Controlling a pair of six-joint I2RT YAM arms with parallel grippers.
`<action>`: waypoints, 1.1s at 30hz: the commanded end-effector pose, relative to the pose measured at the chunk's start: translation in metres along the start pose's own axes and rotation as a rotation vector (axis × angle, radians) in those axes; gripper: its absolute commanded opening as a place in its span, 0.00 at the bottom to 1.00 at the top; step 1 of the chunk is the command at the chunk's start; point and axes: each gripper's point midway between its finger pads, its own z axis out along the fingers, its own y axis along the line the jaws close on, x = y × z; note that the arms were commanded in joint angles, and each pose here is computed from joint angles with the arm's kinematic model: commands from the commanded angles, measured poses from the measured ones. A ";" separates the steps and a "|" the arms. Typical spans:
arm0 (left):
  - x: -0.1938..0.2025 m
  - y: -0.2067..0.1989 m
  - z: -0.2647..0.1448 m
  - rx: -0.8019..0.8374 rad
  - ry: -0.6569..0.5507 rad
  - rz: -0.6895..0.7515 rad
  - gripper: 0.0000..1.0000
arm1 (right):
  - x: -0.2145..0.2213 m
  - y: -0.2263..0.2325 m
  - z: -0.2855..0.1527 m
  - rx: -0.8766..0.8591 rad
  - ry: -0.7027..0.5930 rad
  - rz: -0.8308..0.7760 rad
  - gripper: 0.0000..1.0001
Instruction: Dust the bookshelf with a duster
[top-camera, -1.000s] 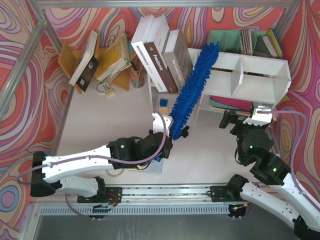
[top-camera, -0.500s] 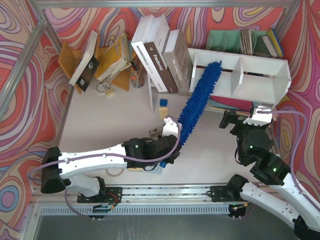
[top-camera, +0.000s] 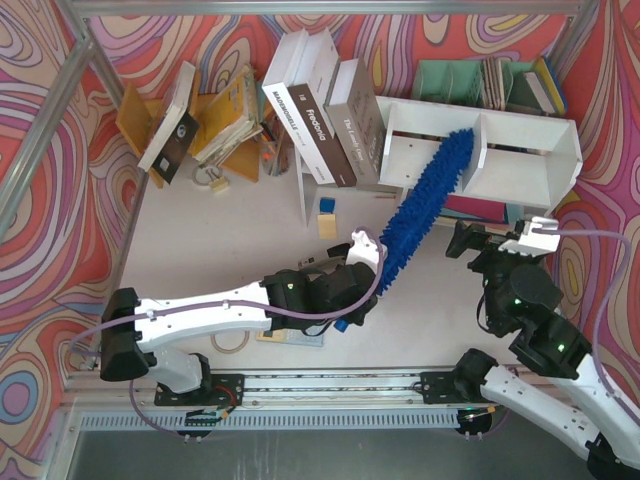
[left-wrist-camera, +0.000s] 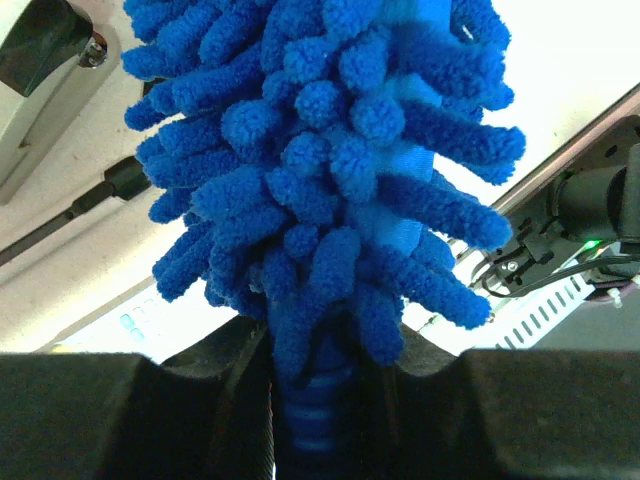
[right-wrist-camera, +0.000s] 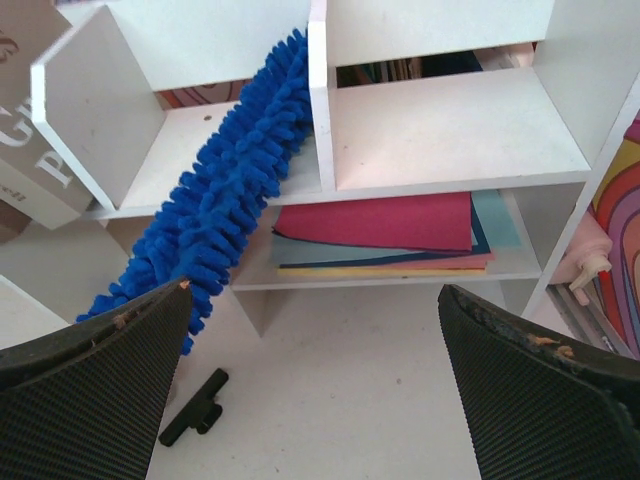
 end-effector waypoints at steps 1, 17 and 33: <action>-0.035 -0.018 -0.016 0.070 -0.130 0.034 0.00 | -0.033 -0.001 -0.006 -0.017 -0.041 0.103 0.99; -0.090 -0.063 -0.031 0.214 -0.298 0.058 0.00 | -0.129 0.000 -0.017 -0.033 -0.087 0.217 0.99; -0.058 -0.107 0.048 0.256 -0.101 0.173 0.00 | -0.135 -0.013 -0.024 -0.002 -0.101 0.272 0.99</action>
